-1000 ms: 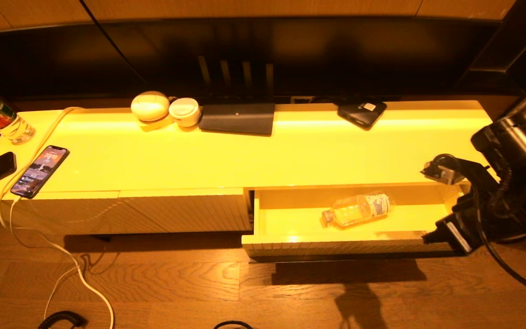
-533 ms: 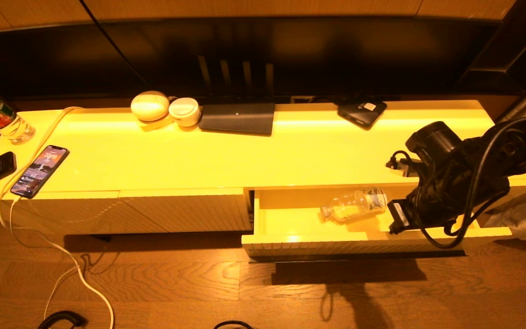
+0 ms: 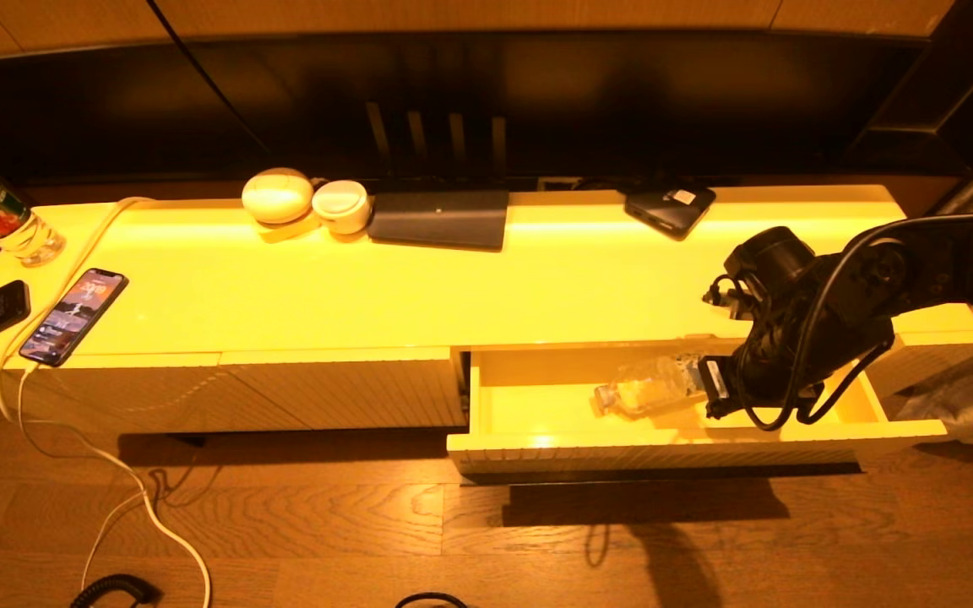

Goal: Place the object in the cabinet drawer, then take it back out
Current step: Open the drawer

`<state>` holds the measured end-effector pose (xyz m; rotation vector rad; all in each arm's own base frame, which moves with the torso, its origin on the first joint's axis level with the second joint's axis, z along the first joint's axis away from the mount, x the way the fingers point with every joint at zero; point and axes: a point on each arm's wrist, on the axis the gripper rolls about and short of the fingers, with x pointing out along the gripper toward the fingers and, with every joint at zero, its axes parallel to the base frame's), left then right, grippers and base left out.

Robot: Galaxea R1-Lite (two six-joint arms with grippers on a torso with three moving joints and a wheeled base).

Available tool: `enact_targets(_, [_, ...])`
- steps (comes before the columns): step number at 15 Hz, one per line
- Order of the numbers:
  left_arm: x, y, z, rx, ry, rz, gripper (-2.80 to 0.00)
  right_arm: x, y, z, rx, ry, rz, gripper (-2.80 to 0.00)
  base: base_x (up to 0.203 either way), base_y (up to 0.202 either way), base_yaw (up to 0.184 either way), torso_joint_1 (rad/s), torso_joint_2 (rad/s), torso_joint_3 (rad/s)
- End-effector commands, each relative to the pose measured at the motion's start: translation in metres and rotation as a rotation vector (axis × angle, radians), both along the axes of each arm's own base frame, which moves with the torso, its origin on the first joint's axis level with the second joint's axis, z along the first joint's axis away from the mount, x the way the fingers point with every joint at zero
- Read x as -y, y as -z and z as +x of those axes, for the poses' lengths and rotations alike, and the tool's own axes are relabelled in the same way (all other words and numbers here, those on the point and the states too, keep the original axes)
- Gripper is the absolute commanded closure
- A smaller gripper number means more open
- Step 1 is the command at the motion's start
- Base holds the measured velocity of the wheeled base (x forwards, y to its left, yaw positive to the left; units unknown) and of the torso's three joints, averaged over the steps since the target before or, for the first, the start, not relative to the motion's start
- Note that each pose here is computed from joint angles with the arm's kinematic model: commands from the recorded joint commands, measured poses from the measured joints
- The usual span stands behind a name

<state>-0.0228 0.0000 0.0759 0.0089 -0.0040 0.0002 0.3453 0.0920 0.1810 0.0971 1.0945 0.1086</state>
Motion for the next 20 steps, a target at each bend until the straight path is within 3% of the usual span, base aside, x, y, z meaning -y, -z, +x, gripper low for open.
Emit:
enact_targets(1, [0.0, 0.0, 0.0, -0.001, -0.001, 0.0, 0.0, 0.001, 0.007, 0.001, -0.026, 0.003, -0.004, 0.0, 0.0, 0.0, 0.0, 0.0, 0.0, 0.0])
enact_targets(8, [0.0, 0.001, 0.0, -0.003, -0.001, 0.0, 0.0, 0.002, 0.017, -0.002, -0.072, 0.001, -0.015, 0.0, 0.0, 0.0, 0.0, 0.0, 0.0, 0.0])
enact_targets(12, [0.0, 0.001, 0.0, -0.003, -0.001, 0.0, 0.0, 0.005, 0.031, -0.016, -0.197, 0.002, -0.046, 0.0, 0.0, 0.0, 0.0, 0.0, 0.0, 0.0])
enact_targets(20, [0.0, 0.001, 0.0, -0.002, -0.001, 0.0, 0.0, 0.006, 0.037, -0.035, -0.346, -0.009, -0.084, 0.0, 0.0, 0.0, 0.0, 0.0, 0.0, 0.0])
